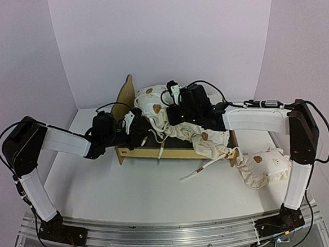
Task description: Set up the pet bed
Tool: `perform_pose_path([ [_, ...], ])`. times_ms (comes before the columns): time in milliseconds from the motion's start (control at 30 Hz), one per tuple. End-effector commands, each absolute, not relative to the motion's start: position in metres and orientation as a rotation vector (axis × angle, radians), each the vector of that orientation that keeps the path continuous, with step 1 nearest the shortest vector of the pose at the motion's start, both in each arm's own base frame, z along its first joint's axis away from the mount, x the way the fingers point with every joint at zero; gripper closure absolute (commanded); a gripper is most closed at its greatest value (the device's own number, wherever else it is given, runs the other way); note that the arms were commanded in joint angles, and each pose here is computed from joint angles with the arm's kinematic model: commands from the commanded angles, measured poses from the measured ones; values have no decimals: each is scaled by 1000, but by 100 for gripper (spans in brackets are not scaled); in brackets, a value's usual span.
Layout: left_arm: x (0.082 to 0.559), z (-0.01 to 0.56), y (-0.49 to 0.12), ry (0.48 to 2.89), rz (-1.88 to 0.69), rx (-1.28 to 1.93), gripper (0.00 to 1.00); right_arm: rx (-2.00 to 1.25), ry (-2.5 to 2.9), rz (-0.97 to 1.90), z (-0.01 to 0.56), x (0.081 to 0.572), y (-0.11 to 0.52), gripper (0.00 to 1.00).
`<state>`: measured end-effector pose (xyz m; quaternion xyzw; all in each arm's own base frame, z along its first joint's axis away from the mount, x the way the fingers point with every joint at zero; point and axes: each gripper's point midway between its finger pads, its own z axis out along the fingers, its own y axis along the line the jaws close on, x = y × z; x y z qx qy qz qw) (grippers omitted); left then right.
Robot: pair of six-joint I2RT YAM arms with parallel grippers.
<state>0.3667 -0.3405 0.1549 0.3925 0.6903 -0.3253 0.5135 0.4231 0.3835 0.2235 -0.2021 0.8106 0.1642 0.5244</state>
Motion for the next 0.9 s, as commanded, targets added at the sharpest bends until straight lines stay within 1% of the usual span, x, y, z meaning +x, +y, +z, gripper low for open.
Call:
perform_pose_path([
  [0,371,159,-343,1583,-772,961,100,-412,1867,442,263,420,374,100],
  [267,356,117,-339,1673,-789,1034,100,-422,1869,441,262,418,374,100],
  [333,352,112,-336,1692,-782,1044,100,-422,1871,445,261,418,374,100],
  [400,346,113,-335,1698,-792,1072,98,-422,1875,450,259,417,375,100],
  [433,342,117,-335,1688,-798,1091,94,-420,1875,453,260,417,375,100],
  [500,337,120,-334,1685,-800,1122,80,-419,1875,456,260,417,375,100],
  [567,334,124,-333,1691,-796,1142,70,-420,1875,456,260,418,375,100],
  [733,331,137,-331,1719,-783,1188,60,-428,1869,479,264,416,379,100],
  [867,321,145,-331,1662,-778,1284,53,-432,1874,523,264,415,385,100],
])
